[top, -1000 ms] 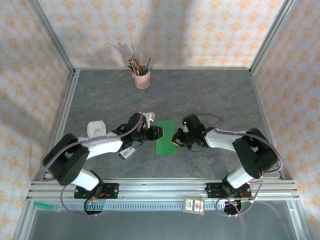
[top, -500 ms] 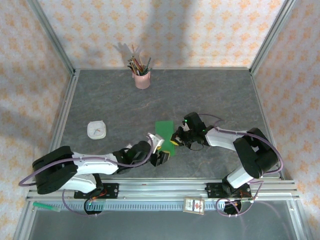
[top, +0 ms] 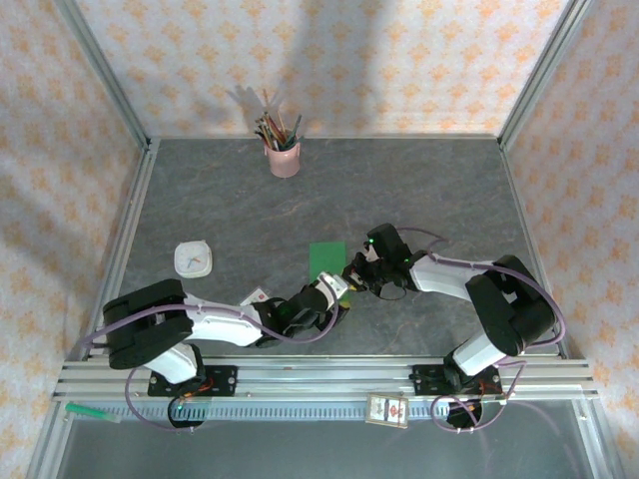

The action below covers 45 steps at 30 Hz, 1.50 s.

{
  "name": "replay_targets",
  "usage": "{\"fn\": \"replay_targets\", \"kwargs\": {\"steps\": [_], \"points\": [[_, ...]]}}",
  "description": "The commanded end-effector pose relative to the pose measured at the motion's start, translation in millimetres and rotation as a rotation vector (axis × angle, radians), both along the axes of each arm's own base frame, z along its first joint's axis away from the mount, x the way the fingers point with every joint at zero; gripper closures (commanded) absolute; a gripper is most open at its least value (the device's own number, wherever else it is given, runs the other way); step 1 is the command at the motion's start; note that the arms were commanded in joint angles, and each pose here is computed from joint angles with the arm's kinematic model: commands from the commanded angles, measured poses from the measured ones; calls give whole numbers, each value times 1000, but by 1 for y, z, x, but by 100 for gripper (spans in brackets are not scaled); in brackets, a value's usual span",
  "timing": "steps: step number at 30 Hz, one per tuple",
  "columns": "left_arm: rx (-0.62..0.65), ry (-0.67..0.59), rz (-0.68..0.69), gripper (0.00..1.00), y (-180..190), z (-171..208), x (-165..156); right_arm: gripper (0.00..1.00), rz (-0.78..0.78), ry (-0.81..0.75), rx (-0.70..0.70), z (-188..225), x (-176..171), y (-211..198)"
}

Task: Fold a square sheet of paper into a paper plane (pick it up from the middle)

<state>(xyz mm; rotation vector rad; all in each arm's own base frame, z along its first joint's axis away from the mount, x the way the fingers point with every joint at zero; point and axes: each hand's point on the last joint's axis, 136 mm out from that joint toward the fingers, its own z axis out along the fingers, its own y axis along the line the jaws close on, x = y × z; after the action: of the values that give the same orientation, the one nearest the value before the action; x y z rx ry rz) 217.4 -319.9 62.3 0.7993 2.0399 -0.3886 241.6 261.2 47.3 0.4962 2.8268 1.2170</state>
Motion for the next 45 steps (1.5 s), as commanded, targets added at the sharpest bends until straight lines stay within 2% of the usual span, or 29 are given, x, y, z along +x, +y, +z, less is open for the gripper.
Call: {"fn": "replay_targets", "kwargs": {"steps": [1, 6, 12, 18, 22, 27, 30, 34, 38, 45], "points": [[15, -46, -6, 48, -8, 7, 5, 97, -12, -4, 18, 6, 7, 3], [13, -45, 4, 58, -10, 8, 7, 98, -12, 0, 16, 4, 6, 2], [-1, -37, 5, 83, -11, 8, 6, 97, -16, 1, 11, 3, 6, 1], [-23, -30, -3, 100, -13, 10, 4, 96, -22, -4, 8, 3, 7, 0], [-32, -20, -13, 100, -13, 9, 2, 90, -24, -11, 3, 4, 8, -1], [-89, 31, -47, 100, -14, 8, -4, 71, -35, -38, -9, 11, 12, -12], [-127, 81, -65, 100, -13, 7, -5, 66, -58, -80, -37, 19, 19, -28], [-193, 122, -82, 100, -11, 12, -5, 65, -90, -142, -59, 30, 31, -41], [-220, 150, -89, 100, -10, 12, -6, 70, -53, -190, 15, 38, 45, -25], [-228, 178, -86, 100, -10, 7, -6, 76, 16, -208, 14, 25, 70, -5]]}}
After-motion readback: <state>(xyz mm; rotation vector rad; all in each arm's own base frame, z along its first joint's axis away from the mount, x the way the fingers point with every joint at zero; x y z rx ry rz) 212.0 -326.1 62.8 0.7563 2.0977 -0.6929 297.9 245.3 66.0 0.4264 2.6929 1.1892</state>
